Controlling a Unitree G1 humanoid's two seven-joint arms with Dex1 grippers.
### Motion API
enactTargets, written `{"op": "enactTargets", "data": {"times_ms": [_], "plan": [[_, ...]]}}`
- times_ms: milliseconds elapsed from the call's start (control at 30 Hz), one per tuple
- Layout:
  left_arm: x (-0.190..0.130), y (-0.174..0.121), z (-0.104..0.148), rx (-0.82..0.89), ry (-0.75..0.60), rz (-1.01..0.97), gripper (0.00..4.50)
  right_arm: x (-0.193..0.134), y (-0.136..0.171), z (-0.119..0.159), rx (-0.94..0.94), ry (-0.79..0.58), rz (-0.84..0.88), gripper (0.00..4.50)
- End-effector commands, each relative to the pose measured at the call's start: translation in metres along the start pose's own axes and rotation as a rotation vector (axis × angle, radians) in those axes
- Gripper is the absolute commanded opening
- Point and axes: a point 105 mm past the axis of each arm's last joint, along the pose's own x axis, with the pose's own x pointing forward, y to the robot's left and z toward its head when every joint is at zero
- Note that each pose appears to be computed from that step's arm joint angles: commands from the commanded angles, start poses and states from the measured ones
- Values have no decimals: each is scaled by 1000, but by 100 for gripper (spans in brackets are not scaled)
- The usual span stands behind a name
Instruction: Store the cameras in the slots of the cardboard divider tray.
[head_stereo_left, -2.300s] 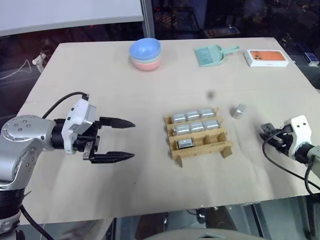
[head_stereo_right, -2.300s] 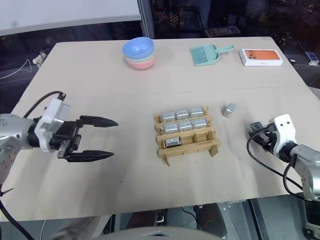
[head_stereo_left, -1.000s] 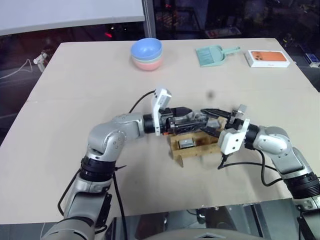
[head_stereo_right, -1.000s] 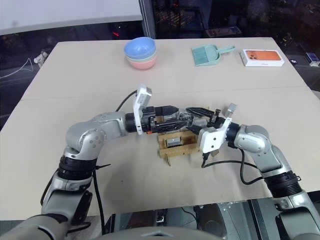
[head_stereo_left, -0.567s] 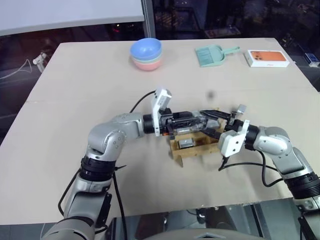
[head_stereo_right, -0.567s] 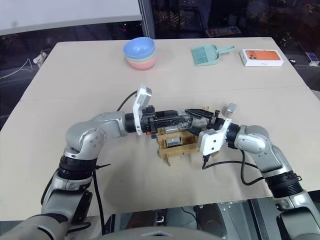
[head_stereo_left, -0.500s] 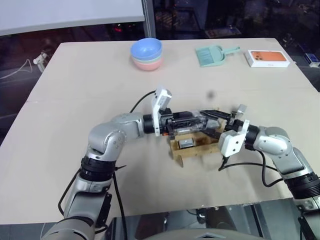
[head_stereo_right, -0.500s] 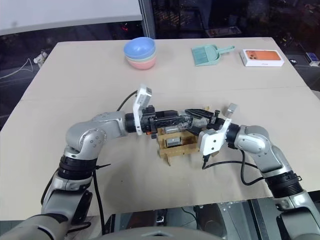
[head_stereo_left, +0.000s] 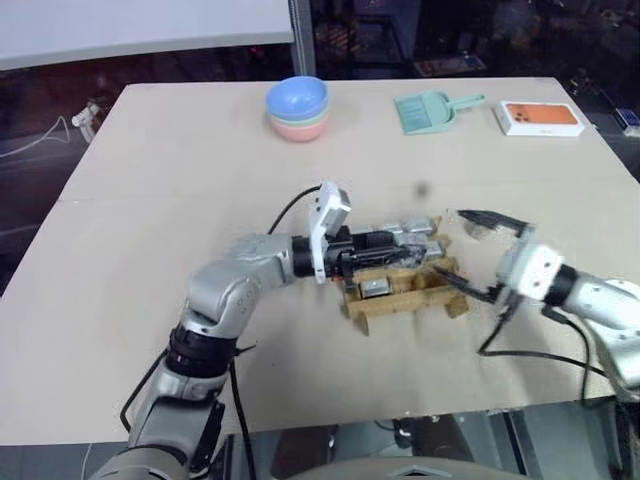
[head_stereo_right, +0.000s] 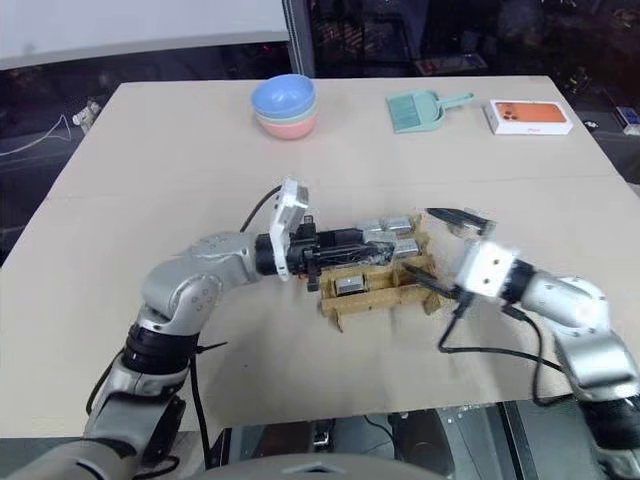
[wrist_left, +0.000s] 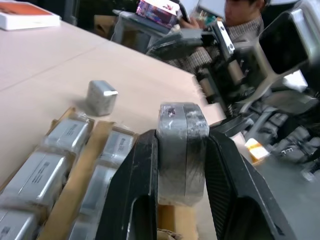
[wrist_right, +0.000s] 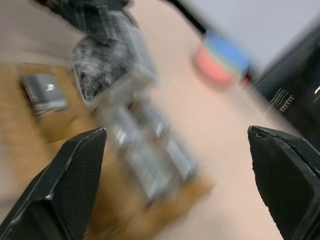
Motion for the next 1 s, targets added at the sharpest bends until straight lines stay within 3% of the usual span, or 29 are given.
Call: {"op": "enactTargets", "data": {"times_ms": [33,200,300,400,500,533,1000], "plan": [[5,-6,1,124,-28,-6,72,-29,12,17,272,11,131,448],[12,-5,-8,210,-53,0,72,-68,13,12,471,57,191,448],[15,-6,-22,293,-9,5,72,-96,-4,-2,521,56,119,448],[16,-12,-31,281,2,-15,72,-121,-3,-18,456,50,90,448],[16,-12,-32,271,-11,-5,72,-127,-2,-24,492,61,95,448],[16,-11,-31,267,-18,4,72,-127,-3,-18,498,0,120,448],[16,-5,-35,260,-13,65,72,-135,3,-7,333,-102,244,448]]}}
